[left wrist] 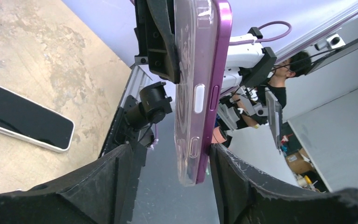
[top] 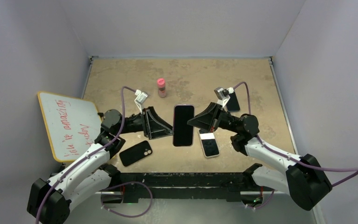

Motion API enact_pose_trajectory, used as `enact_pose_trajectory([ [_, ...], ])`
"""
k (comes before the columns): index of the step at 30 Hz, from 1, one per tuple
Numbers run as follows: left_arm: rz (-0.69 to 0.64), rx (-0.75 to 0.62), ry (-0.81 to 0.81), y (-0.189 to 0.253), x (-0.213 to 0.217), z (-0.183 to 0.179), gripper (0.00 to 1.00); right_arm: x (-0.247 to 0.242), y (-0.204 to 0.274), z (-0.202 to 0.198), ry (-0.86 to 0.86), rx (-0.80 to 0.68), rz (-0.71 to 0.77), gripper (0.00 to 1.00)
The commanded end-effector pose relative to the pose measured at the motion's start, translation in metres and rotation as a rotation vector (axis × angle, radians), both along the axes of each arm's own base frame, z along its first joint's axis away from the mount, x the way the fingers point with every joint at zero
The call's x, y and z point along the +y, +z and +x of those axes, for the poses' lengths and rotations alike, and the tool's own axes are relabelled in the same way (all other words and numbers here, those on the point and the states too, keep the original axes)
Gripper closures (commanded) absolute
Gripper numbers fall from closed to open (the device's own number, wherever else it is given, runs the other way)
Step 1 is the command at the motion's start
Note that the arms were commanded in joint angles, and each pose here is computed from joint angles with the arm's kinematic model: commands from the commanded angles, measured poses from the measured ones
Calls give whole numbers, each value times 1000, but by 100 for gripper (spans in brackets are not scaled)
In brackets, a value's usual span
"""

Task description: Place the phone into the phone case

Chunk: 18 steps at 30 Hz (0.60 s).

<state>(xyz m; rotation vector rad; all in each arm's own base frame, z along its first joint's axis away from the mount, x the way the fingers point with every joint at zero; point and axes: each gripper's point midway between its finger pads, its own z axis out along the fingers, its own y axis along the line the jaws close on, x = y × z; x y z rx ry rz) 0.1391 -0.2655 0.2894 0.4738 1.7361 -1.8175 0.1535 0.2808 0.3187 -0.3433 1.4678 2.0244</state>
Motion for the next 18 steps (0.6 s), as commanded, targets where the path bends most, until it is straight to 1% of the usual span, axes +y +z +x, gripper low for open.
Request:
enact_pose_trajectory([
  [1,-92,-4,-30,7,1,-6,36,-7,44,3,-56,-98,102,100],
  [8,-95,13,-39,1,-2,-6,35,-4,32,12,-91,-68,65,100],
  [11,-100,18,-45,-1,-4,-7,39,-3,30,14,-92,-61,60,100],
  [13,-102,23,-46,-2,-6,-7,48,-2,28,16,-98,-56,53,100],
  [18,-78,32,-23,-10,-8,-1,86,0,20,21,-114,-38,24,100],
])
